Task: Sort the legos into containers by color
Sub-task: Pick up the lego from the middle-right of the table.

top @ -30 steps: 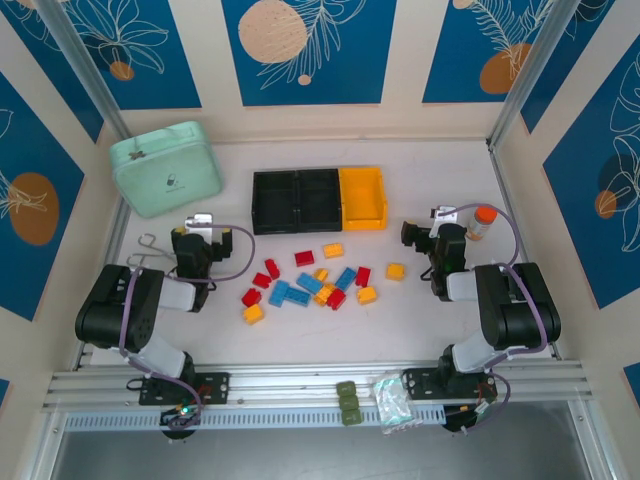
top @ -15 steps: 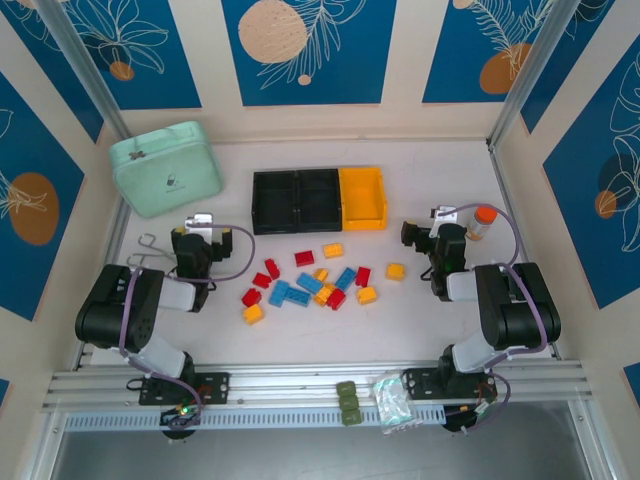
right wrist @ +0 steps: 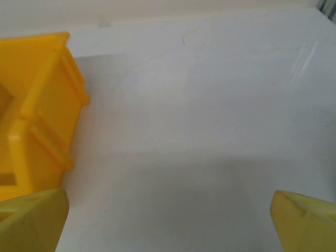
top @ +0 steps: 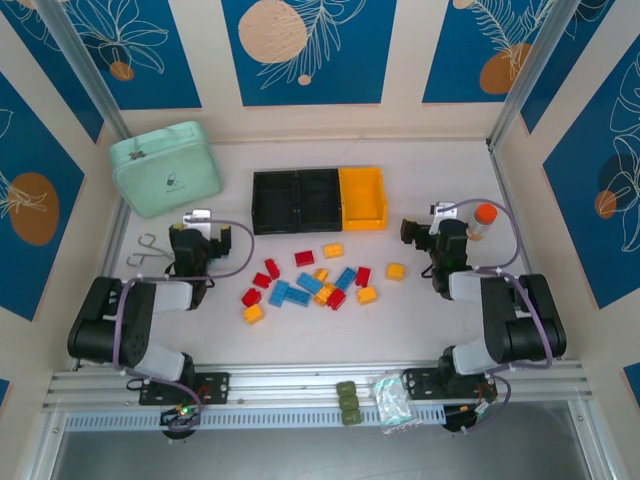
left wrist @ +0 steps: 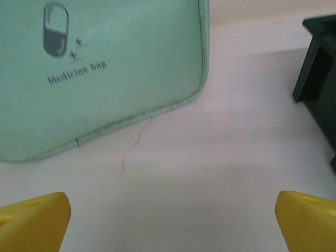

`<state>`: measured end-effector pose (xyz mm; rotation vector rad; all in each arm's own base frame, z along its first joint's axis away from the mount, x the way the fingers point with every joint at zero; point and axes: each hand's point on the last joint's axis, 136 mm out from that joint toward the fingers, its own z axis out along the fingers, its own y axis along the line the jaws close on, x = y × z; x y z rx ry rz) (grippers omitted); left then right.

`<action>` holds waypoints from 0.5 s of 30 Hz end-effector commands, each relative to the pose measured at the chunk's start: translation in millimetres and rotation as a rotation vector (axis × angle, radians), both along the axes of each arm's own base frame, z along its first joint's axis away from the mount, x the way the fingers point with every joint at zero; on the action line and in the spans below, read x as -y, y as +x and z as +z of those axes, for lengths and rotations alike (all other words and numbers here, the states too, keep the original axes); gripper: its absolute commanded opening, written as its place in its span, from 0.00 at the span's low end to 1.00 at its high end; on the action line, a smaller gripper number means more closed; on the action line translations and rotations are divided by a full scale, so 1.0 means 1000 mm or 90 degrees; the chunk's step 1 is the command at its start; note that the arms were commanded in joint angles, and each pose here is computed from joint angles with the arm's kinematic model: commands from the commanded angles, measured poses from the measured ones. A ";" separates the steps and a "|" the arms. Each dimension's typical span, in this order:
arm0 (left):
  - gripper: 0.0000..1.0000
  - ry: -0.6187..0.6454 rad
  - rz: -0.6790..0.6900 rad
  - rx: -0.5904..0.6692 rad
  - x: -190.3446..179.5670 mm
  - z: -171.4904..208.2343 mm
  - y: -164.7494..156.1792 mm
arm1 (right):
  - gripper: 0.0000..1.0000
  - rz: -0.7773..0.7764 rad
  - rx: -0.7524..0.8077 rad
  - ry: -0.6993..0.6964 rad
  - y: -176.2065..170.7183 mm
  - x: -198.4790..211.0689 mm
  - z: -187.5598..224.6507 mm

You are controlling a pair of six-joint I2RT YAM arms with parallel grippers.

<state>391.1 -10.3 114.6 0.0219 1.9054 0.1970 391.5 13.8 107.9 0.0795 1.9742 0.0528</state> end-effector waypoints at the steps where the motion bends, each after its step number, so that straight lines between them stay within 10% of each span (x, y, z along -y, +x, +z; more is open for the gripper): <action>1: 0.99 -0.005 0.032 -0.014 -0.009 0.030 0.003 | 0.99 0.005 0.002 0.007 0.001 -0.003 0.033; 9: 0.99 -0.254 0.095 -0.049 -0.002 0.073 -0.019 | 0.99 -0.082 -0.050 0.307 -0.033 -0.003 0.094; 15: 0.94 -0.426 -0.062 -0.094 0.054 0.089 -0.039 | 0.84 -0.036 -0.233 0.458 -0.056 -0.025 0.084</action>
